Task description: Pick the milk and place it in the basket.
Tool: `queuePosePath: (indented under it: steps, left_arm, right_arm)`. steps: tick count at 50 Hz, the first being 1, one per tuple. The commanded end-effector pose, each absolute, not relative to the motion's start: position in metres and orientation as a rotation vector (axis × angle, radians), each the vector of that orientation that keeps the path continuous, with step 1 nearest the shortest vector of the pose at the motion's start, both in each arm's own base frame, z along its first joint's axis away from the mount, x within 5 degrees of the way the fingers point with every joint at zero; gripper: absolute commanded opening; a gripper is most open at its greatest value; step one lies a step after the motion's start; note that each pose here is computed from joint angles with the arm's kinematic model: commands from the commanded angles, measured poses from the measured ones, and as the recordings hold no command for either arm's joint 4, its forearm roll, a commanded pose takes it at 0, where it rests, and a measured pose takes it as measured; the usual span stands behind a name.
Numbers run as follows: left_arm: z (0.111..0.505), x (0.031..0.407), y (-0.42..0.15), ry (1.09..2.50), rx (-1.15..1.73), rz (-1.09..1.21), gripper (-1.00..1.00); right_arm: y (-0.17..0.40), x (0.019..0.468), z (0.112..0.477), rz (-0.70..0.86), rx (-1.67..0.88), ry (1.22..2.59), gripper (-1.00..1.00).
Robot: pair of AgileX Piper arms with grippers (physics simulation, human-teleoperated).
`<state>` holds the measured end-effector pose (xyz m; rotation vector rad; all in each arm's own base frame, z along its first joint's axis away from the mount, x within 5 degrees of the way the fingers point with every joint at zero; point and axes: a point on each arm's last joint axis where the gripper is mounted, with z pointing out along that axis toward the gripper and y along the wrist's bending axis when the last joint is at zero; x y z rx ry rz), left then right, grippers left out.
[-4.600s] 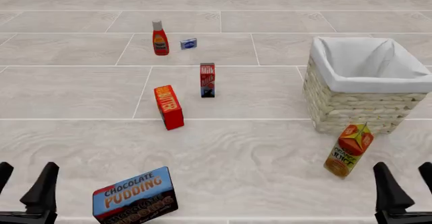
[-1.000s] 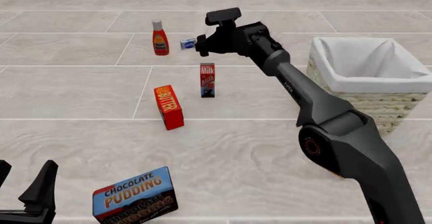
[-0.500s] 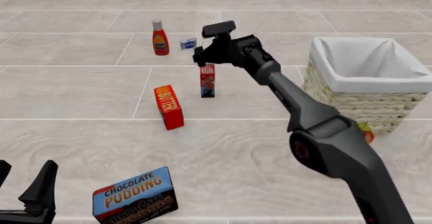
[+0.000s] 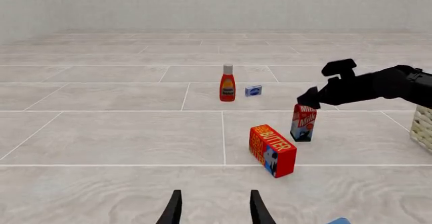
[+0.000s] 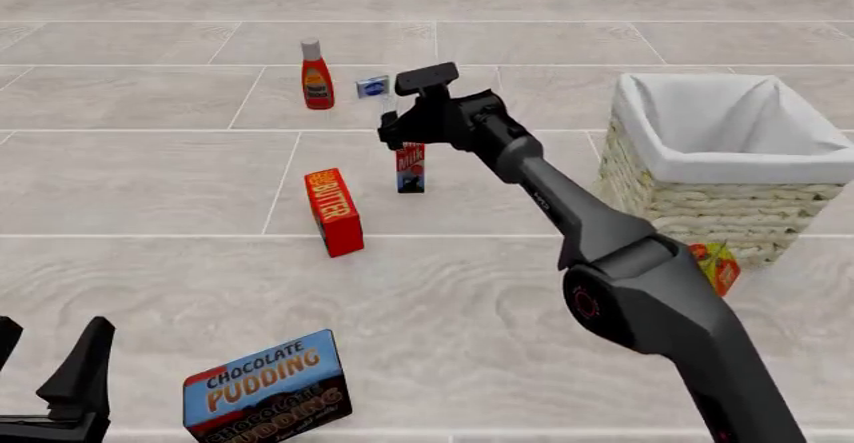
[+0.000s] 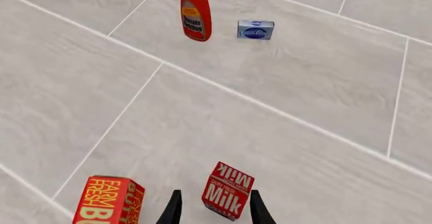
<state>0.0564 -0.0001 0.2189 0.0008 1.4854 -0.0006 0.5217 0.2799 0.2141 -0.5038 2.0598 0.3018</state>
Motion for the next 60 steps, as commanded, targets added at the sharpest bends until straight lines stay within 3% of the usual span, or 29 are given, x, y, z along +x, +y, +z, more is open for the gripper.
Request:
queuePosePath:
  steps: [1, 60]
  left_arm:
    - [0.219, 0.056, 0.000, 1.485, 0.001, -0.001, 1.00]
    - [0.219, 0.056, 0.000, 1.485, 0.001, -0.001, 1.00]
  right_arm:
    - [0.281, 0.524, 0.201, 0.300, -0.504, 2.071, 1.00]
    - [0.279, 0.530, 0.160, 0.288, -0.506, 2.105, 1.00]
